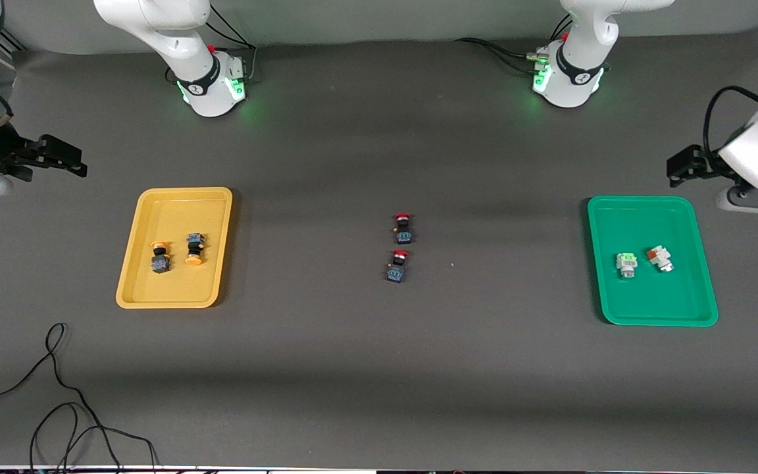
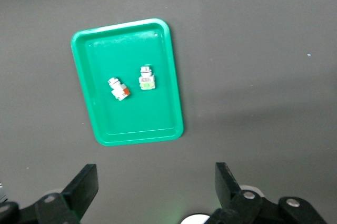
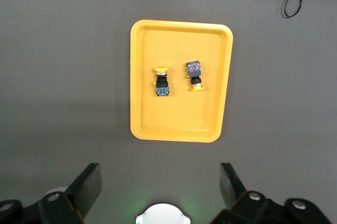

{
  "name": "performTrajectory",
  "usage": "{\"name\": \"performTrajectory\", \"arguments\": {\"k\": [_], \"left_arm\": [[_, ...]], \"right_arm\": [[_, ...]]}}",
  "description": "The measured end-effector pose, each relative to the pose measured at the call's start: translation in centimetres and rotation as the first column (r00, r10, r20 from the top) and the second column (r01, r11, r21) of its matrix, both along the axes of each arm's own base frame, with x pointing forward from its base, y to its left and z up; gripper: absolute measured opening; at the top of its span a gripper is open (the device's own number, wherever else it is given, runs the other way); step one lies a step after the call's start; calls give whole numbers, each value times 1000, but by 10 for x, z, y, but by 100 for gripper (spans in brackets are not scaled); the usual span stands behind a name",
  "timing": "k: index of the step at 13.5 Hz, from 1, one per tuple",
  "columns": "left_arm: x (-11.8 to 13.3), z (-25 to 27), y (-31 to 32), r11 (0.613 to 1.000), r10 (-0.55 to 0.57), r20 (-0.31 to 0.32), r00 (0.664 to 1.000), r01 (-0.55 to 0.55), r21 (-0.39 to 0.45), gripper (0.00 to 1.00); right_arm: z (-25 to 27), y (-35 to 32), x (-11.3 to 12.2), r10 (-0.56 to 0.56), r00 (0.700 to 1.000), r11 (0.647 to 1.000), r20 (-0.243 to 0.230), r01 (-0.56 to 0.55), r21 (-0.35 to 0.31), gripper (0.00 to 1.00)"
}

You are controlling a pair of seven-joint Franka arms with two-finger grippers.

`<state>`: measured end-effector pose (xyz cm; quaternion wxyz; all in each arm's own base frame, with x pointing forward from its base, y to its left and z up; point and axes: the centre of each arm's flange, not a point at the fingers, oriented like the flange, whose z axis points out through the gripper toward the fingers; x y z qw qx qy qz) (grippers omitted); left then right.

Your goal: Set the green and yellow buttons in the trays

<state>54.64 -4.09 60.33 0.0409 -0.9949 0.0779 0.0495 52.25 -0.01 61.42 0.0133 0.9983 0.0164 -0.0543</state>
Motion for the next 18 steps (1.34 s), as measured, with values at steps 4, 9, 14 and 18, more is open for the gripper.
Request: {"name": "performTrajectory", "arguments": {"k": [4,9,14,18], "left_arm": [[1,2,2,997,49,15,999,-48,-58,99],[3,3,1,993,100,33,994,-98,-61,99],[4,3,6,992,109,33,994,-107,-61,99],[4,3,6,992,109,33,994,-107,-61,99]], "right_arm": [[2,18,1,27,1000,1000,15,-27,-9,100],[-7,28,9,6,1000,1000,7,-5,-31,100],[-5,24,11,-2,1000,1000,11,2,-30,100],[-6,25,13,1,1000,1000,20,0,-29,100]]}}
